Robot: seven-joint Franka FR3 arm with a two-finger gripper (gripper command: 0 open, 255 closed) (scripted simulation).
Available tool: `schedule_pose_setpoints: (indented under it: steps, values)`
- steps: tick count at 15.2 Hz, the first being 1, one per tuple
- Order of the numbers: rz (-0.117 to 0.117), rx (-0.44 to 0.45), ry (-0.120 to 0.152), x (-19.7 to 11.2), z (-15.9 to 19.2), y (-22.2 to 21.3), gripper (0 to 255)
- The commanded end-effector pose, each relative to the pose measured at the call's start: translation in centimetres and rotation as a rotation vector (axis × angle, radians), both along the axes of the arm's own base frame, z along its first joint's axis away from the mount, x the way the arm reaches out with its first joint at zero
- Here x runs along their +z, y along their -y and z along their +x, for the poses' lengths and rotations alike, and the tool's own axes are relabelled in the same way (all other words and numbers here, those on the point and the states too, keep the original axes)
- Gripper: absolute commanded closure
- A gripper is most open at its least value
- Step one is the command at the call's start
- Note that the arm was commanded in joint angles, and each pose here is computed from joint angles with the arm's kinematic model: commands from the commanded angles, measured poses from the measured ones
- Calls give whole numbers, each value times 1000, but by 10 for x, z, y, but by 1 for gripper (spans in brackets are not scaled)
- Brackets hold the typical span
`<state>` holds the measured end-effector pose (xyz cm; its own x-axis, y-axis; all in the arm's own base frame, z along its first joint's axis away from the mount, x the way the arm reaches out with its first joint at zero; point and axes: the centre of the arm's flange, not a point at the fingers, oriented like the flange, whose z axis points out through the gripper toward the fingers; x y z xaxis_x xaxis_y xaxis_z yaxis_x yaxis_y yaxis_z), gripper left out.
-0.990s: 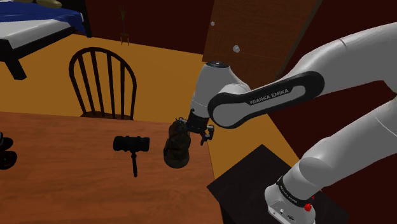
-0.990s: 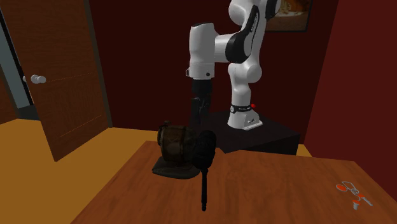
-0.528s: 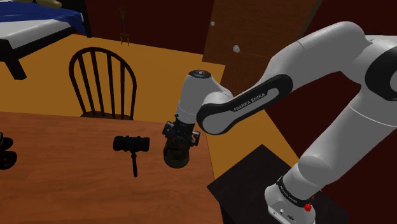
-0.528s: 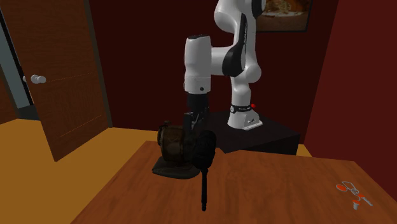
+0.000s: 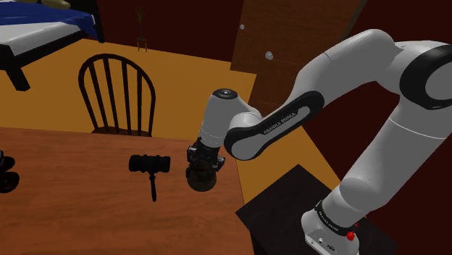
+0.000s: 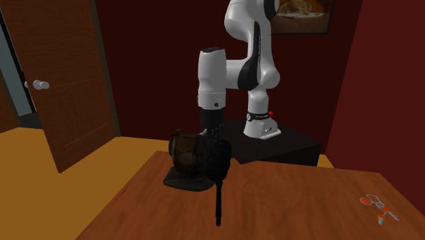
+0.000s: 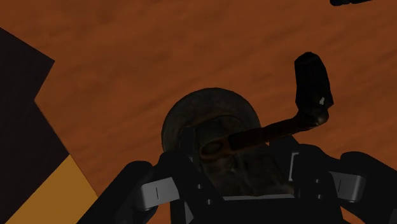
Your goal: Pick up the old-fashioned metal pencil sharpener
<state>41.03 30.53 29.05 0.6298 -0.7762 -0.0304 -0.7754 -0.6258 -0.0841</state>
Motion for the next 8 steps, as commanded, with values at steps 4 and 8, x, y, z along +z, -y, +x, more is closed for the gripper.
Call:
schedule_pose_setpoints:
  steps: [4, 8]
  values:
    - [1, 0, 0, -1, 0, 0, 255]
    - [1, 0, 0, -1, 0, 1, 255]
